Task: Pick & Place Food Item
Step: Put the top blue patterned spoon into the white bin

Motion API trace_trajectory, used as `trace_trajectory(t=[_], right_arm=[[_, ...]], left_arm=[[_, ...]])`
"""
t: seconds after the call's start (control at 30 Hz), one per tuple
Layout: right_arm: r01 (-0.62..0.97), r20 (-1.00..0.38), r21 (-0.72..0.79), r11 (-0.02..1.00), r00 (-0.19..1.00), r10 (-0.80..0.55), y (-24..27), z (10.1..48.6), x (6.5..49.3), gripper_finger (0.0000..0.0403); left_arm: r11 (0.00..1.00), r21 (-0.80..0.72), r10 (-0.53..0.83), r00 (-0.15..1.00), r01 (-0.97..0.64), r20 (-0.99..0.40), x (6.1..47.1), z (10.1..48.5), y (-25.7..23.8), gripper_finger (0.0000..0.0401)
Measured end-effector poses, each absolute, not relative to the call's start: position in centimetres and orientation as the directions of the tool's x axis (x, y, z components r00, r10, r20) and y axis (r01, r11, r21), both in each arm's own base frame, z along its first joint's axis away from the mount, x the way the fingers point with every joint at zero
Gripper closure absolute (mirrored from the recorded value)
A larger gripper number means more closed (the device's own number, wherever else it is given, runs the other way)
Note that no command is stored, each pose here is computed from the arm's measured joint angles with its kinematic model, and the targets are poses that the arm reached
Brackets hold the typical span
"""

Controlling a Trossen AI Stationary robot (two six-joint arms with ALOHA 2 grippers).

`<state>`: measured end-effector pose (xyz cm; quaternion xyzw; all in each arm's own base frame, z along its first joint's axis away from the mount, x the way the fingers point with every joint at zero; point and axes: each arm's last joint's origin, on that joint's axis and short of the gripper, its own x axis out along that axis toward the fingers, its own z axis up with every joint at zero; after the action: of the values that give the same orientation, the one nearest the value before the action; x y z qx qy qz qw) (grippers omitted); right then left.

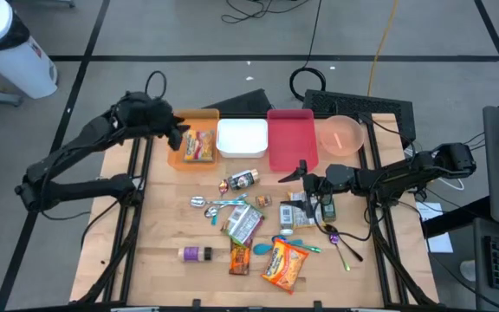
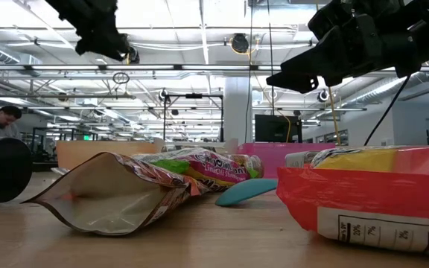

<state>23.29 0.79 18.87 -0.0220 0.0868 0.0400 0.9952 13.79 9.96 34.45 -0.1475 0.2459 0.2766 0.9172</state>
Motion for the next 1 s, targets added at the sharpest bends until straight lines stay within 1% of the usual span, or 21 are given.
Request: trace_trajectory(t=[0.1, 0.2, 0.27, 0.4, 0.47, 0.57, 0.67, 0.73, 0.8, 0.87, 1.0], right_arm=[[-0.084, -0.174, -0.036, 0.996, 0.982, 0.076, 0.8, 18.9, 23.3, 0.0083], [-0.083, -0.174, -0.036, 0.996, 0.982, 0.076, 0.8, 18.9, 23.3, 0.0083], [-0.083, -0.175, -0.036, 0.996, 0.982, 0.076, 0.8, 18.9, 23.3, 0.0083], [-0.084, -0.174, -0.036, 0.996, 0.982, 0.076, 0.8, 18.9, 23.3, 0.0083], [-0.084, -0.174, -0.036, 0.996, 0.982, 0.076, 0.8, 18.9, 23.3, 0.0083], [-0.083, -0.164, -0.037, 0.996, 0.983, 0.076, 0.8, 19.0, 23.3, 0.0083], [-0.084, -0.133, -0.053, 0.995, 0.988, 0.076, 0.8, 19.3, 23.4, 0.0083], [-0.086, -0.116, -0.084, 0.993, 0.99, 0.076, 0.8, 19.4, 23.4, 0.0083], [-0.088, -0.102, -0.112, 0.99, 0.992, 0.077, 0.8, 19.6, 23.4, 0.0083], [-0.089, -0.096, -0.135, 0.987, 0.992, 0.076, 0.8, 19.6, 23.4, 0.0083], [-0.09, -0.093, -0.159, 0.983, 0.993, 0.076, 0.8, 19.7, 23.4, 0.0083]], left_arm=[[0.849, -0.136, 0.373, 0.762, -0.51, -0.529, 14.1, 34.0, 8.3, 0.0224], [0.893, -0.136, 0.314, 0.81, -0.429, -0.495, 15.1, 32.0, 7.0, 0.0224], [0.913, -0.148, 0.282, 0.852, -0.379, -0.442, 16.0, 30.4, 6.3, 0.0224], [0.95, -0.152, 0.223, 0.935, -0.272, -0.275, 17.6, 27.8, 5.1, 0.0224], [0.965, -0.146, 0.191, 0.967, -0.216, -0.17, 18.3, 26.9, 4.5, 0.0224], [0.981, -0.127, 0.147, 0.989, -0.149, -0.028, 19.2, 25.8, 3.7, 0.0224], [0.988, -0.116, 0.105, 0.993, -0.098, 0.054, 19.8, 24.6, 3.0, 0.0224], [0.99, -0.133, 0.062, 0.995, -0.052, 0.077, 20.2, 23.9, 2.4, 0.0224], [0.991, -0.135, 0.022, 0.998, -0.013, 0.065, 20.7, 22.8, 1.8, 0.0224], [0.994, -0.11, 0.004, 0.999, 0.001, 0.046, 21.5, 22.0, 1.5, 0.0224], [0.994, -0.11, -0.015, 0.999, 0.019, 0.038, 22.6, 20.9, 1.0, 0.0224]])
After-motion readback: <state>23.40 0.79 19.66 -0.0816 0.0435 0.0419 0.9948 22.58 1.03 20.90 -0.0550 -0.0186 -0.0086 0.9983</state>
